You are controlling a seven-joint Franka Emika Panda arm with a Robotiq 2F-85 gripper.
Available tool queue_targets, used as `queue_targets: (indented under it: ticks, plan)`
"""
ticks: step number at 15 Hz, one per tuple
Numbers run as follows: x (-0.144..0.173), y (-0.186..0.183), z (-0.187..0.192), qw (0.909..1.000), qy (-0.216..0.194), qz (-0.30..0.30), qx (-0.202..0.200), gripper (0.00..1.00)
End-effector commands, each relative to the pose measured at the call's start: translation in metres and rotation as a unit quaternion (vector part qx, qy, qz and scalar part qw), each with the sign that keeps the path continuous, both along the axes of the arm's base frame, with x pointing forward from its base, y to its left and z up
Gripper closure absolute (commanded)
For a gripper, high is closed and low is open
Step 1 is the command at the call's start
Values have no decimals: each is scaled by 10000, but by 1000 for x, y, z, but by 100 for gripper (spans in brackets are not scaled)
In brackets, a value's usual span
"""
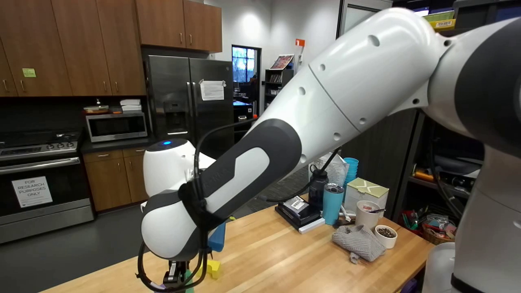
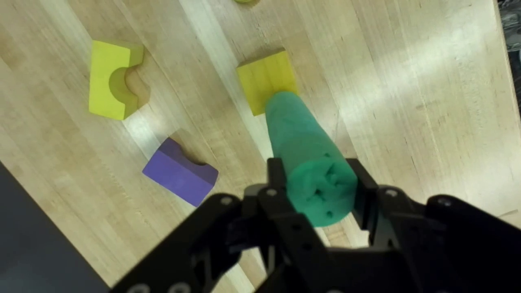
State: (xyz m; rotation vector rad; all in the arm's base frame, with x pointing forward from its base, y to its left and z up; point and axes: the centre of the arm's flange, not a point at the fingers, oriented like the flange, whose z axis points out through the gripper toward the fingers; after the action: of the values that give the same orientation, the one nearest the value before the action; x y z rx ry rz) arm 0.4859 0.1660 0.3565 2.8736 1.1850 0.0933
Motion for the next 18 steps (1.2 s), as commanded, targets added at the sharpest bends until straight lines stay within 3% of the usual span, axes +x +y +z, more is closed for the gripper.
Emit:
queue_targets:
  ticks: [1, 18]
  plan:
    - [-6, -13, 6, 9999, -102, -22, 92, 85]
    - [-8, -25, 3, 9998, -87, -136, 77, 85]
